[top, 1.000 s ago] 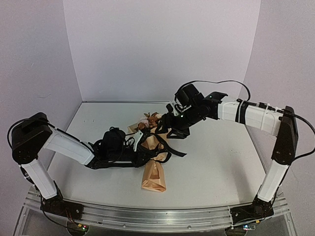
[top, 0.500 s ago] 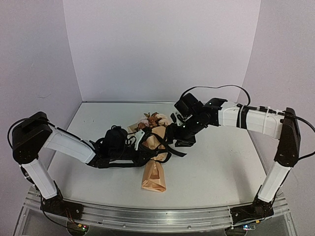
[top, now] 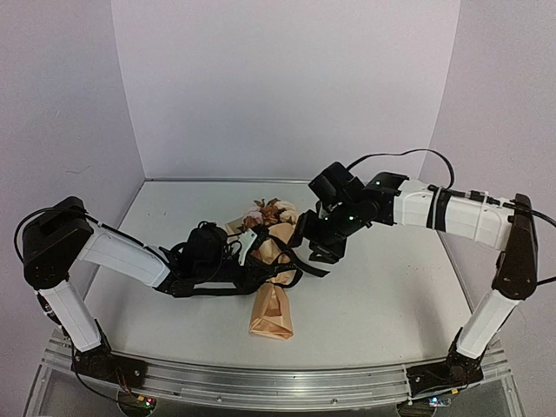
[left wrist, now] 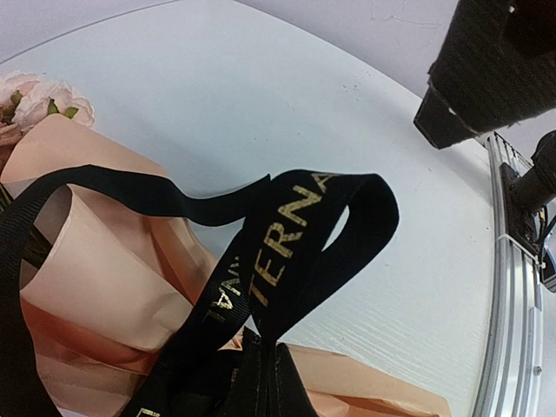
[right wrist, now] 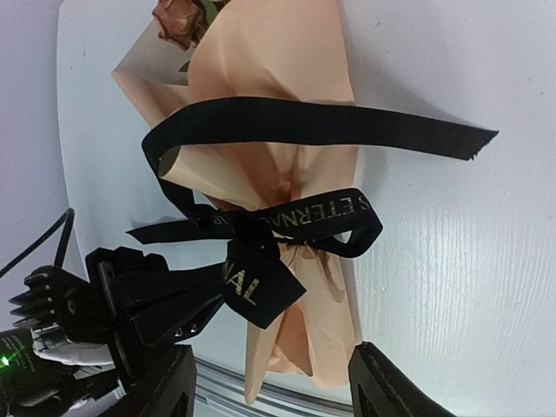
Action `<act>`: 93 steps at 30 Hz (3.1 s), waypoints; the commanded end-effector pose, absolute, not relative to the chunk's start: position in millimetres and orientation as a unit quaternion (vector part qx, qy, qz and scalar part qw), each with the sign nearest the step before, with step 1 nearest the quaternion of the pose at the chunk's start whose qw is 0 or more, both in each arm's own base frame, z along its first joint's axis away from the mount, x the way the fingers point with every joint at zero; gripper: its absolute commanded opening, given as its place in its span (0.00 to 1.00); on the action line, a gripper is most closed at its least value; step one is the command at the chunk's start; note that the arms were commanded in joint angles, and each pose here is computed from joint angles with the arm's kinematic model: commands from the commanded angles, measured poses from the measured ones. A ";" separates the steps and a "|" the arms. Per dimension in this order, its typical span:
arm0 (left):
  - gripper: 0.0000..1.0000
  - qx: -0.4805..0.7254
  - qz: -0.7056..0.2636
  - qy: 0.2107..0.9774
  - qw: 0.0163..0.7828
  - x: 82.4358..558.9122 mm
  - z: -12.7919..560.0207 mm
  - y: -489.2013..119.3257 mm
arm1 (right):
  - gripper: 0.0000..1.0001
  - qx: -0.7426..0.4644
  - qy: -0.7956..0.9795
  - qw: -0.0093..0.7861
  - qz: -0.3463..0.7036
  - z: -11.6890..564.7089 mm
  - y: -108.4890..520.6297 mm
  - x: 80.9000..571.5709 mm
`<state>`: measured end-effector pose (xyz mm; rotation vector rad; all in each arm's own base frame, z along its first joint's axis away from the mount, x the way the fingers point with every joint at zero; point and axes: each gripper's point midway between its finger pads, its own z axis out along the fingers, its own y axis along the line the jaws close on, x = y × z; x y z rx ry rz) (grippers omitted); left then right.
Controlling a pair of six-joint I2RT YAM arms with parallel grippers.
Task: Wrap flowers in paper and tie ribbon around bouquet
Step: Cross the half-tied ribbon over the folded bouquet.
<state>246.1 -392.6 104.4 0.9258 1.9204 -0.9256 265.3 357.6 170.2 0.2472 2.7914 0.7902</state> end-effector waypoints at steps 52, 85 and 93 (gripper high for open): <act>0.39 0.196 -0.357 0.804 0.434 300.9 194.5 -336.9 | 0.00 0.183 0.938 0.109 0.275 116.6 371.8 289.0; 0.08 0.256 -0.330 0.845 0.335 333.2 146.5 -356.4 | 0.00 0.174 0.941 0.104 0.271 111.0 376.8 290.9; 0.00 0.224 -0.329 0.826 0.398 339.4 185.0 -334.3 | 0.00 0.170 0.941 0.106 0.271 110.9 380.5 297.0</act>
